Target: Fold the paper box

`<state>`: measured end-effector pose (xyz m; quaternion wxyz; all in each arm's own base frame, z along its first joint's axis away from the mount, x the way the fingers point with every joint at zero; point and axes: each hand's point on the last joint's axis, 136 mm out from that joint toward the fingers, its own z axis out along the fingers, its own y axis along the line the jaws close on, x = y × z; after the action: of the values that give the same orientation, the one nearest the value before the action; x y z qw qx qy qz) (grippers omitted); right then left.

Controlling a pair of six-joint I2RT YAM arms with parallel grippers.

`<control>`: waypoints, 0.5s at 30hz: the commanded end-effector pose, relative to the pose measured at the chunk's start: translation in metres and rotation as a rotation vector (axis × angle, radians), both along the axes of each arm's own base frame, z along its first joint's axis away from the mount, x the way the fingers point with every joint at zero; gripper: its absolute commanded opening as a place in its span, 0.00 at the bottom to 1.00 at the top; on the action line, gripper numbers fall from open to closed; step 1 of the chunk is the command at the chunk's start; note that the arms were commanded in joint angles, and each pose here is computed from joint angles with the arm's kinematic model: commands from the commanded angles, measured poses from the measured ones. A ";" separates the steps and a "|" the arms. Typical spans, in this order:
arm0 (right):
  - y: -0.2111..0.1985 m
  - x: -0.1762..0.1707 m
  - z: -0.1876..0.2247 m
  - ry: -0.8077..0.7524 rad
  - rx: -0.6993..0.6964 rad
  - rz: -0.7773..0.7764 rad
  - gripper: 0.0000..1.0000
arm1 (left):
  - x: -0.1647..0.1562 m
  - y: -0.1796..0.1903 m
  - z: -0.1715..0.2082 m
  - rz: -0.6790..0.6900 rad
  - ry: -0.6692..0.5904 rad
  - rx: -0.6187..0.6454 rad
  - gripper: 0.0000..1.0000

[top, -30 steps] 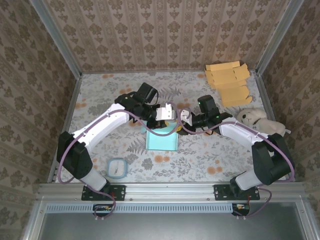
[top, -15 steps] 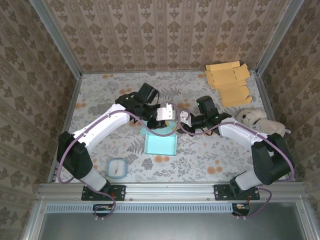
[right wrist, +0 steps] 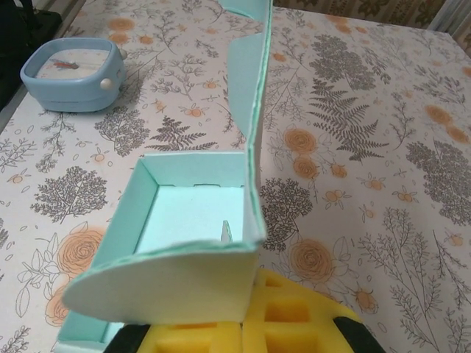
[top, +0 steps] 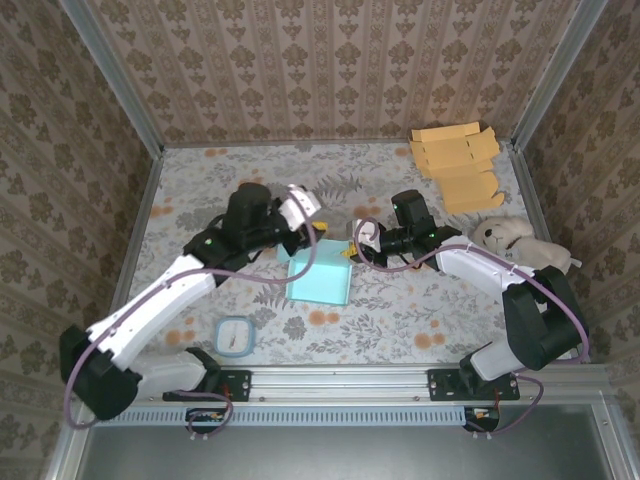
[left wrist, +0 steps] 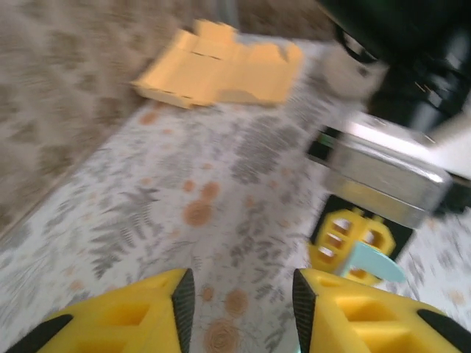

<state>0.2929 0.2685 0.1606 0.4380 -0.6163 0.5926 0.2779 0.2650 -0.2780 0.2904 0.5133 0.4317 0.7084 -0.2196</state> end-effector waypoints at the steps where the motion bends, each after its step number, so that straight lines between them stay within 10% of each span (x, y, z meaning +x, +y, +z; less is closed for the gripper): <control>1: -0.001 0.006 0.002 -0.023 0.010 -0.014 0.06 | 0.031 0.061 0.009 0.465 0.150 -0.288 0.61; 3: -0.001 0.006 0.003 -0.031 0.012 -0.017 0.07 | 0.039 0.101 -0.017 0.680 0.319 -0.404 0.70; 15: -0.002 0.006 -0.003 -0.028 0.005 -0.020 0.07 | 0.054 0.099 -0.084 0.912 0.841 -0.728 0.83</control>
<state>0.2977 0.2678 0.1620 0.4467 -0.6147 0.5920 0.2687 0.3138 -0.1695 0.1990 0.3793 -0.1559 0.8567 -0.3129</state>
